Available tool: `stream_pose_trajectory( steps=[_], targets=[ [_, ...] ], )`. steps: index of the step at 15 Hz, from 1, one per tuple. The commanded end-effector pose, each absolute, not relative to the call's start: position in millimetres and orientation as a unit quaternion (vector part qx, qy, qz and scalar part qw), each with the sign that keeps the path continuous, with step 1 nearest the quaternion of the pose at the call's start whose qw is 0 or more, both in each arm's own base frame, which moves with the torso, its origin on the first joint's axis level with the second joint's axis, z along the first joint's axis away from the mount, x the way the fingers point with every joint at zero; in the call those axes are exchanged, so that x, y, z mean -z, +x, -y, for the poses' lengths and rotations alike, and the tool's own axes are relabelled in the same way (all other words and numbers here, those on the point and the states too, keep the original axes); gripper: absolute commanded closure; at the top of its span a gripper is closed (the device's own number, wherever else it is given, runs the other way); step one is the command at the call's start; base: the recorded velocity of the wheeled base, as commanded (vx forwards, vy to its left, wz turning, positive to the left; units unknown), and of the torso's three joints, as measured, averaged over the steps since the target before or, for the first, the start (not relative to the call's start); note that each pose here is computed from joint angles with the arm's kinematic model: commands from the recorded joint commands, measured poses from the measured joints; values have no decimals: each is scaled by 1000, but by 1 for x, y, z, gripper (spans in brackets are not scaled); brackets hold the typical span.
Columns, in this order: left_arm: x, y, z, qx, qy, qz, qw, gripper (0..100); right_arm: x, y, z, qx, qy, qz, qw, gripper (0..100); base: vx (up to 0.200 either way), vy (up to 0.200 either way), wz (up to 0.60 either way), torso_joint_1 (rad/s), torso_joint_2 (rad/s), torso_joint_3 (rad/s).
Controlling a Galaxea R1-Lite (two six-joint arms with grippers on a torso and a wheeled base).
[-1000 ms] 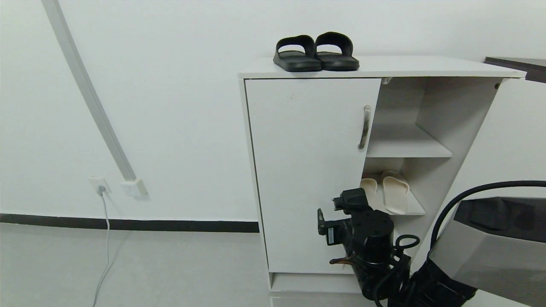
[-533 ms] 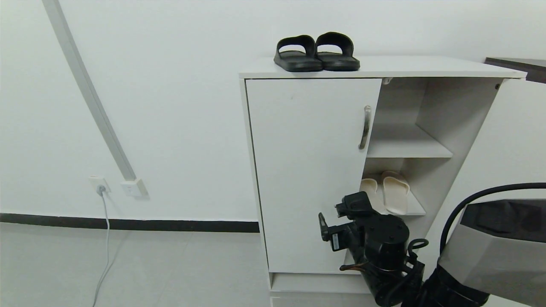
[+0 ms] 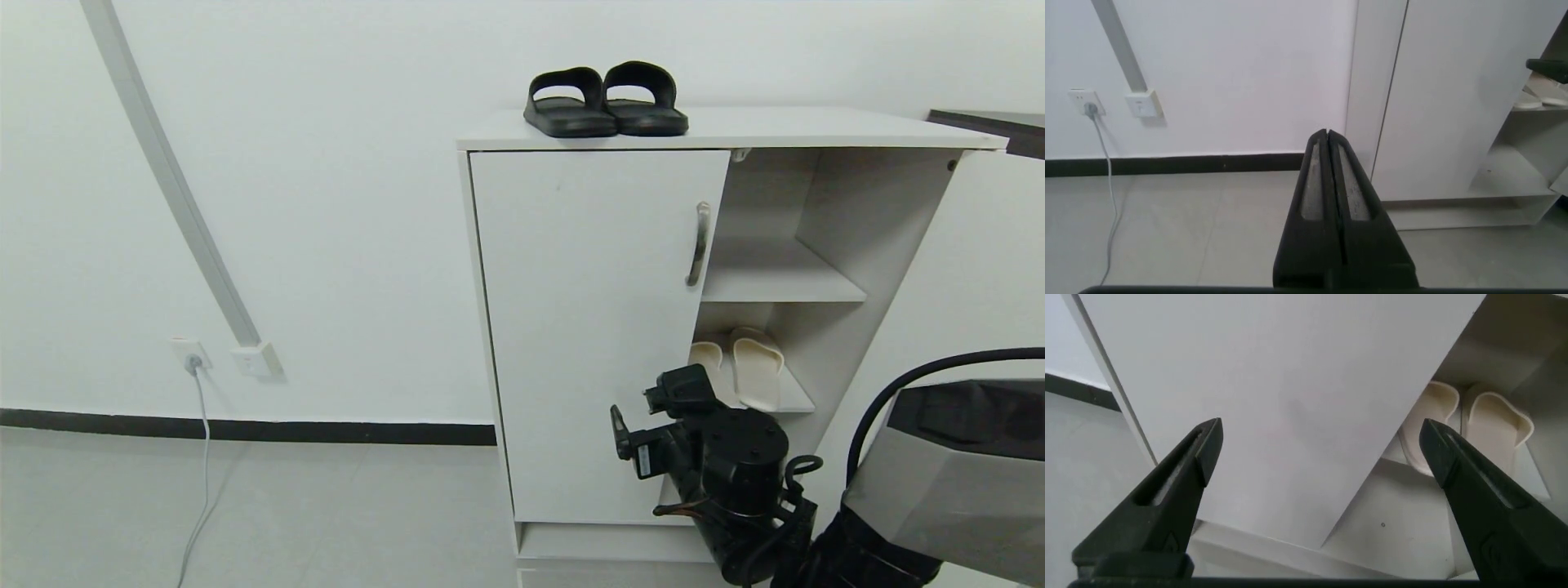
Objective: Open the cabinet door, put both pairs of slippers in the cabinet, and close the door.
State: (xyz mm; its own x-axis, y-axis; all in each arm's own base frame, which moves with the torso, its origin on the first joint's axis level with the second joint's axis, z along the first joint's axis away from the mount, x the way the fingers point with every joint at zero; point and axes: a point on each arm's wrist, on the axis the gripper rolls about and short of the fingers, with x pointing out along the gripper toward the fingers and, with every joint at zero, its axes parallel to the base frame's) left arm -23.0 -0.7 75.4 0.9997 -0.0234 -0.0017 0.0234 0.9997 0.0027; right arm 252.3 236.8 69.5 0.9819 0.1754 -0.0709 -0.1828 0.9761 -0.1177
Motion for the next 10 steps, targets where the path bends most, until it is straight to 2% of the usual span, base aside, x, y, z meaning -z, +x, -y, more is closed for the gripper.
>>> stream_pose_trajectory(
  steps=[1, 3, 10],
  targets=[
    [-75, -23, 1, 12, 2, -2, 1000, 100, -69, 252, -237, -90, -62, -30, 994, 0, 0, 0, 0, 0, 0, 0],
    [-75, -23, 1, 12, 2, -2, 1000, 100, -68, 253, -237, -89, -63, -31, 994, 0, 0, 0, 0, 5, -129, -188],
    [-75, -23, 1, 12, 2, -2, 1000, 100, -67, 252, -237, -90, -66, -34, 993, 0, 0, 0, 0, 62, -430, -348]
  ],
)
